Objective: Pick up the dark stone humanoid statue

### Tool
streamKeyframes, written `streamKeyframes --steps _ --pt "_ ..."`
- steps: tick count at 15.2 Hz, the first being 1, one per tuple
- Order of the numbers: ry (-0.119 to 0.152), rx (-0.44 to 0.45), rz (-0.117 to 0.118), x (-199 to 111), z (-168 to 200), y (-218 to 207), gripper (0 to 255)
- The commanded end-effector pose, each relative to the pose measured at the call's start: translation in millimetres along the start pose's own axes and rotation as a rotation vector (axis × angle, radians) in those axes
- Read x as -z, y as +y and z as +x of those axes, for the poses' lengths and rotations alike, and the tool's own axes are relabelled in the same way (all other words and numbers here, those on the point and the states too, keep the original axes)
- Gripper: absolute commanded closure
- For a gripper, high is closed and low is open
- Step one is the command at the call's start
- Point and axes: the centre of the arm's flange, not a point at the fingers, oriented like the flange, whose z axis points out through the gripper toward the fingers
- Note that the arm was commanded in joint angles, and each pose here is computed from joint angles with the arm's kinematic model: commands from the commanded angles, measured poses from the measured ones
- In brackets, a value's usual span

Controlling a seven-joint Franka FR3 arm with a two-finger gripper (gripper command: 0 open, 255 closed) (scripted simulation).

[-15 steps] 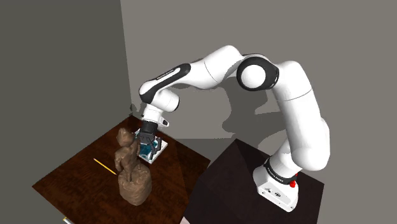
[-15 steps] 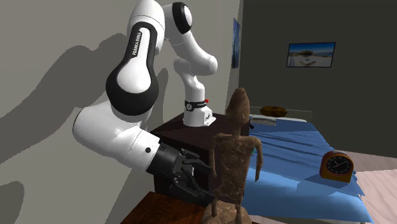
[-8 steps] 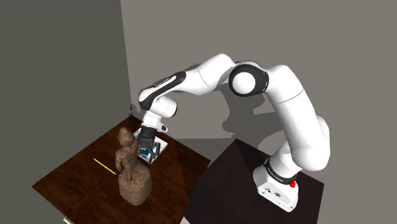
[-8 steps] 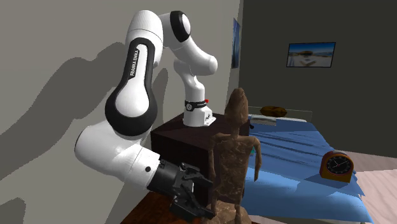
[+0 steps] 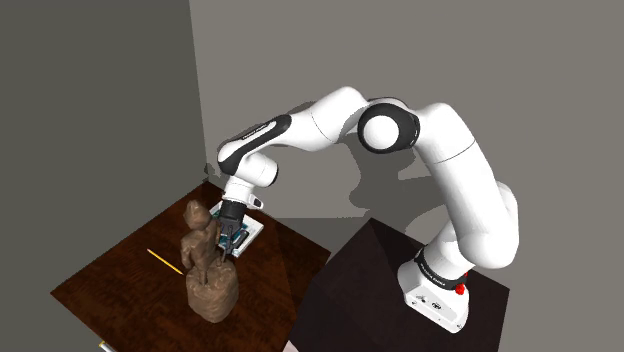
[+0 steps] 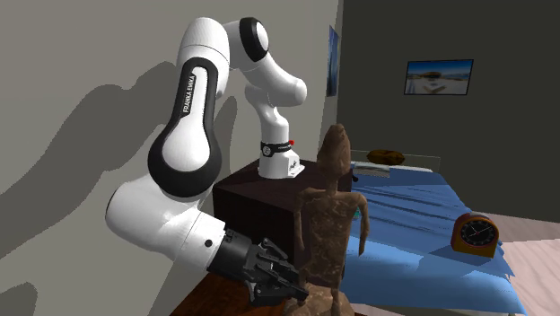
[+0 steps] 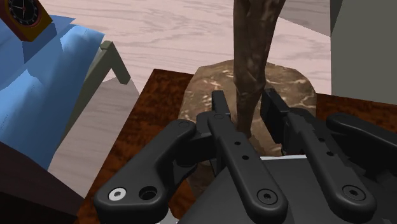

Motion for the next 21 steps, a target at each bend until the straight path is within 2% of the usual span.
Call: streamKeyframes --steps 1,4,19,21 --pt "0.0 -0.001 -0.001 -0.7 0.3 0.2 255" --pt "0.0 -0.001 -0.001 -1.0 0.2 1.1 255" --pt "0.0 -0.001 -0.001 36.7 -69.1 7.7 255" --pt "0.0 -0.001 -0.001 37.1 -69.8 7.8 255"
